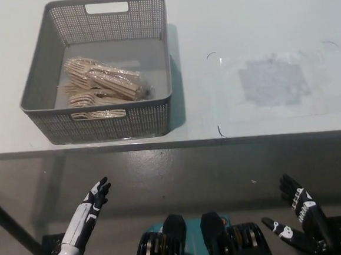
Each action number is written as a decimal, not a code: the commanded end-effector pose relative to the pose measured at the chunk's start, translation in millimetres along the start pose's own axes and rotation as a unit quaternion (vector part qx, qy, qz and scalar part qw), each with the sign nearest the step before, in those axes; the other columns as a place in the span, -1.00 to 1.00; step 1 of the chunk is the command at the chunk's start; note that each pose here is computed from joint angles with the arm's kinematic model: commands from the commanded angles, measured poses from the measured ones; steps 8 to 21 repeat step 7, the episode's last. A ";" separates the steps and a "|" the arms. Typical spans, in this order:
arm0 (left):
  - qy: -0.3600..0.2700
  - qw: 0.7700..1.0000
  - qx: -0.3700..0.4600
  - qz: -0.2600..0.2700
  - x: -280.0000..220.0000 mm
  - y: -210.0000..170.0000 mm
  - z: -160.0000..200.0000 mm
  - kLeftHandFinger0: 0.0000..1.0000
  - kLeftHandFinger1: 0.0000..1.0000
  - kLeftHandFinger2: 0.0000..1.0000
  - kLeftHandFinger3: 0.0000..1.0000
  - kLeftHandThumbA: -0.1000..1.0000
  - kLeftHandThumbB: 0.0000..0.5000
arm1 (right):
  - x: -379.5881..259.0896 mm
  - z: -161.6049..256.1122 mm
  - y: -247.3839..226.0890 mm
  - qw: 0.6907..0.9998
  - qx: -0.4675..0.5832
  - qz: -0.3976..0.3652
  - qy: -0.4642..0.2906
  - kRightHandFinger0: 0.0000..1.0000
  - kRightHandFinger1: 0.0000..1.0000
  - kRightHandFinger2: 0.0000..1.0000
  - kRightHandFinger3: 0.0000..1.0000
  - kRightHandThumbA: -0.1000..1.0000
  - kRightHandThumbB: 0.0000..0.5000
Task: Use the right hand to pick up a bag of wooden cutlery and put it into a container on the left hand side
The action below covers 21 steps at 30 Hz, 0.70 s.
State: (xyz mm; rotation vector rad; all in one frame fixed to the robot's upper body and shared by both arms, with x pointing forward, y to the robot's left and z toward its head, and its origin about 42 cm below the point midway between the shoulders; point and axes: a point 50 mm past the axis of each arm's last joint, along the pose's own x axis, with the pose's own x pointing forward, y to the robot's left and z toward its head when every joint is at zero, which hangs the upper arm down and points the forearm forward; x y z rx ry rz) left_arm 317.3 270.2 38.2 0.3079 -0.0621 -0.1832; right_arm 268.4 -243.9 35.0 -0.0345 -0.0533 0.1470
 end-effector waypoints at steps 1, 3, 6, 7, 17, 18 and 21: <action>-0.022 0.999 -0.013 0.025 0.3 4.1 3.7 1.00 1.00 1.00 1.00 1.00 0.24 | 15.1 11.5 -2.9 0.999 -0.001 -0.004 -0.040 1.00 1.00 1.00 1.00 1.00 0.29; -0.018 0.999 -0.015 0.027 -2.9 2.5 1.9 1.00 1.00 1.00 1.00 1.00 0.22 | 16.4 11.8 -2.3 0.999 -0.005 0.000 -0.036 1.00 1.00 1.00 1.00 1.00 0.35; -0.014 0.999 -0.011 0.027 -6.9 0.5 -0.5 1.00 1.00 1.00 1.00 1.00 0.19 | 17.2 12.9 -1.2 0.999 -0.018 0.010 -0.036 1.00 1.00 1.00 1.00 1.00 0.28; -0.014 0.999 -0.011 0.027 -6.9 0.5 -0.5 1.00 1.00 1.00 1.00 1.00 0.19 | 17.2 12.9 -1.2 0.999 -0.018 0.010 -0.036 1.00 1.00 1.00 1.00 1.00 0.28; -0.014 0.999 -0.011 0.027 -6.9 0.5 -0.5 1.00 1.00 1.00 1.00 1.00 0.19 | 17.2 12.9 -1.2 0.999 -0.018 0.010 -0.036 1.00 1.00 1.00 1.00 1.00 0.28; -0.014 0.999 -0.011 0.027 -6.9 0.5 -0.5 1.00 1.00 1.00 1.00 1.00 0.19 | 17.2 12.9 -1.2 0.999 -0.018 0.010 -0.036 1.00 1.00 1.00 1.00 1.00 0.28; -0.014 0.999 -0.011 0.027 -6.9 0.5 -0.5 1.00 1.00 1.00 1.00 1.00 0.19 | 17.2 12.9 -1.2 0.999 -0.018 0.010 -0.036 1.00 1.00 1.00 1.00 1.00 0.28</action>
